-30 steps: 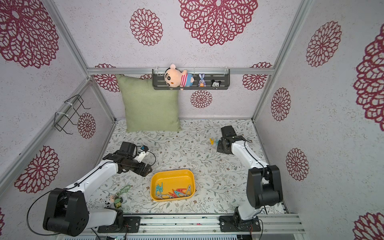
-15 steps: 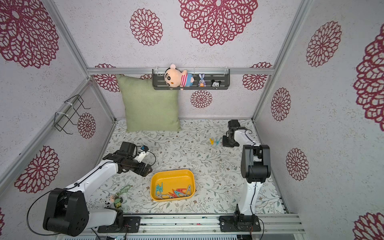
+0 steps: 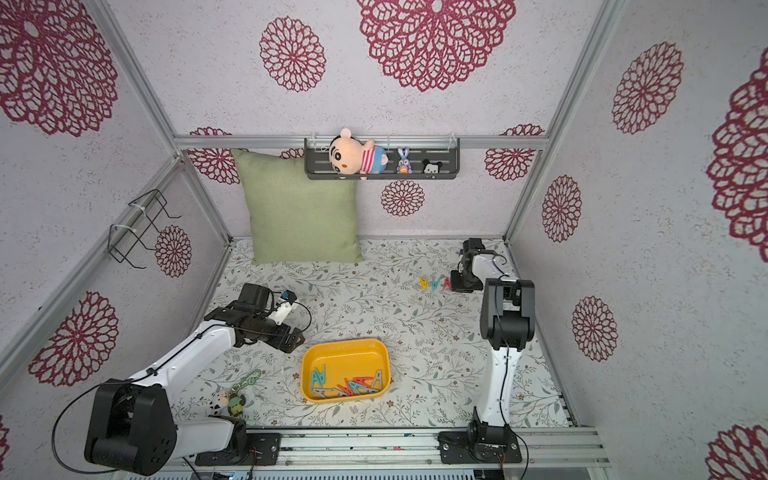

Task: Take the clothespins out of the storage box
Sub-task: Place the clothespin at the center of the board, then pick up the clothespin from the storage box.

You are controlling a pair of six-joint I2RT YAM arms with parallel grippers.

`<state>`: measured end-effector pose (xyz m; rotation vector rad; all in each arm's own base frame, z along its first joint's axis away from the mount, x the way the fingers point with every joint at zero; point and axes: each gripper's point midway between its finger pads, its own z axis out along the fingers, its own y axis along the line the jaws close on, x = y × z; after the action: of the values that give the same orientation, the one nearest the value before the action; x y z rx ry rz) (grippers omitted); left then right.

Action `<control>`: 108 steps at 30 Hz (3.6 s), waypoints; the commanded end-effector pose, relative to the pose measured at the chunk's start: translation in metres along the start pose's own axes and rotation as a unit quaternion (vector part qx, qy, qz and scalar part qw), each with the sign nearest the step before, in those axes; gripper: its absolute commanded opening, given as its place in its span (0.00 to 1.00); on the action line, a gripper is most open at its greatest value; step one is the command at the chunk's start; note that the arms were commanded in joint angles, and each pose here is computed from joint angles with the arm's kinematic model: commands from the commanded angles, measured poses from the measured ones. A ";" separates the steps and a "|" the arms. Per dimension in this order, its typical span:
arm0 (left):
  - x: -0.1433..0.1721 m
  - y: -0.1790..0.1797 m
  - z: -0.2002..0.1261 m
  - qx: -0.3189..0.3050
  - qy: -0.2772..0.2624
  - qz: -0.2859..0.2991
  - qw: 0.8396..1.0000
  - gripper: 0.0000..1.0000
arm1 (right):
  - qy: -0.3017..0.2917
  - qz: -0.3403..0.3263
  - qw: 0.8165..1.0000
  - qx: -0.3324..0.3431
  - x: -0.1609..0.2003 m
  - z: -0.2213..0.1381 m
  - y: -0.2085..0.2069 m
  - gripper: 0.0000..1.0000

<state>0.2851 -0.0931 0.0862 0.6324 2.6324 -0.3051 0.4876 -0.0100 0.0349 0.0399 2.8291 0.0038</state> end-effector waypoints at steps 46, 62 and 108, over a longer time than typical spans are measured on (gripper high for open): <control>-0.004 0.001 -0.001 -0.002 -0.010 0.002 1.000 0.99 | -0.160 -0.014 0.986 -0.040 -0.035 -0.199 0.075 0.37; -0.010 0.039 -0.010 -0.046 -0.030 -0.061 0.997 0.99 | -0.091 -0.171 0.951 -0.241 0.215 -0.232 0.357 0.37; -0.009 0.053 -0.014 -0.078 -0.034 -0.068 0.994 0.99 | -0.067 -0.145 0.980 -0.118 0.303 -0.099 0.433 0.22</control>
<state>0.3062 -0.0432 0.0871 0.3690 2.6505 -0.1540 0.1761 0.4348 0.0463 -0.4301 2.6514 0.3085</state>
